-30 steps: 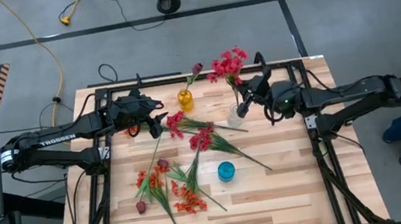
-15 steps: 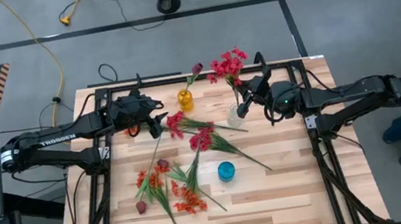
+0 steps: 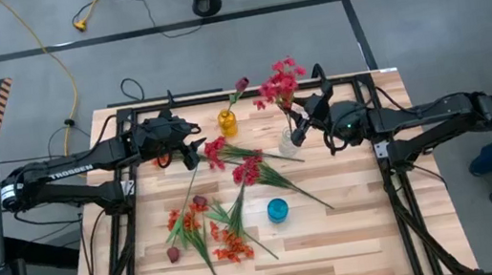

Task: Sort flowers into vase by color
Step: Put the bottom right red flowers into the transparent vase, then put the bottom right orange flowers into the blue vase

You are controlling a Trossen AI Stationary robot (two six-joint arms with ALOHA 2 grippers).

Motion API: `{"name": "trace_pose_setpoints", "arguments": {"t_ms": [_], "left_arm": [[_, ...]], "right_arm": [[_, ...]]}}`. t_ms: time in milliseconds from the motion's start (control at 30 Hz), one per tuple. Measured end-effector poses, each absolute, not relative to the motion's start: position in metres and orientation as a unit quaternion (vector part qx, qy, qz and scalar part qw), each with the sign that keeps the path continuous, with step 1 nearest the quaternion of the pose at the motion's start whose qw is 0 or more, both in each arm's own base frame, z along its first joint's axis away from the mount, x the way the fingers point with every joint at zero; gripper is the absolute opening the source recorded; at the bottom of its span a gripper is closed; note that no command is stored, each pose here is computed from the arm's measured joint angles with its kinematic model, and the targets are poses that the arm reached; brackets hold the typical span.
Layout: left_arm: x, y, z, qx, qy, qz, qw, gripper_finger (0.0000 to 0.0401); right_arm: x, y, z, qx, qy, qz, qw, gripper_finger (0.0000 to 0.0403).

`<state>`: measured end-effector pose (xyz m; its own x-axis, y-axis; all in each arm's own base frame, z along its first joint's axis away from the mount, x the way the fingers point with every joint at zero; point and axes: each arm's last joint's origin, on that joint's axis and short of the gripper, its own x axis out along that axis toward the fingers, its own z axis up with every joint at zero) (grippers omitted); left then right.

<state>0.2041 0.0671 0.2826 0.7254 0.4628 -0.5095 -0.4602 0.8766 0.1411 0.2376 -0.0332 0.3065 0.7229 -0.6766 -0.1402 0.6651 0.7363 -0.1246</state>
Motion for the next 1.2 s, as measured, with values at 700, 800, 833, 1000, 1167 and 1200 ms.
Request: {"name": "trace_pose_setpoints", "arguments": {"t_ms": [700,800,833,1000,1167,1200], "left_arm": [[0.201,0.066,0.278,-0.013,0.296,0.251,0.922,0.0224],[0.2,0.066,0.276,-0.026,0.304,0.254,0.918,0.0224],[0.199,0.066,0.276,-0.03,0.309,0.255,0.916,0.0224],[0.196,0.061,0.27,-0.05,0.341,0.253,0.904,0.0224],[0.193,0.051,0.264,-0.078,0.374,0.23,0.895,0.0224],[0.193,0.048,0.263,-0.085,0.379,0.222,0.894,0.0224]], "right_arm": [[0.229,-0.032,0.294,0.005,0.2,-0.37,0.907,0.025],[0.226,-0.031,0.298,0.016,0.222,-0.372,0.901,0.025],[0.225,-0.031,0.299,0.019,0.227,-0.373,0.899,0.025],[0.221,-0.027,0.304,0.009,0.256,-0.364,0.895,0.025],[0.221,-0.018,0.306,-0.001,0.269,-0.345,0.899,0.025],[0.221,-0.016,0.306,-0.002,0.269,-0.341,0.901,0.025]]}}
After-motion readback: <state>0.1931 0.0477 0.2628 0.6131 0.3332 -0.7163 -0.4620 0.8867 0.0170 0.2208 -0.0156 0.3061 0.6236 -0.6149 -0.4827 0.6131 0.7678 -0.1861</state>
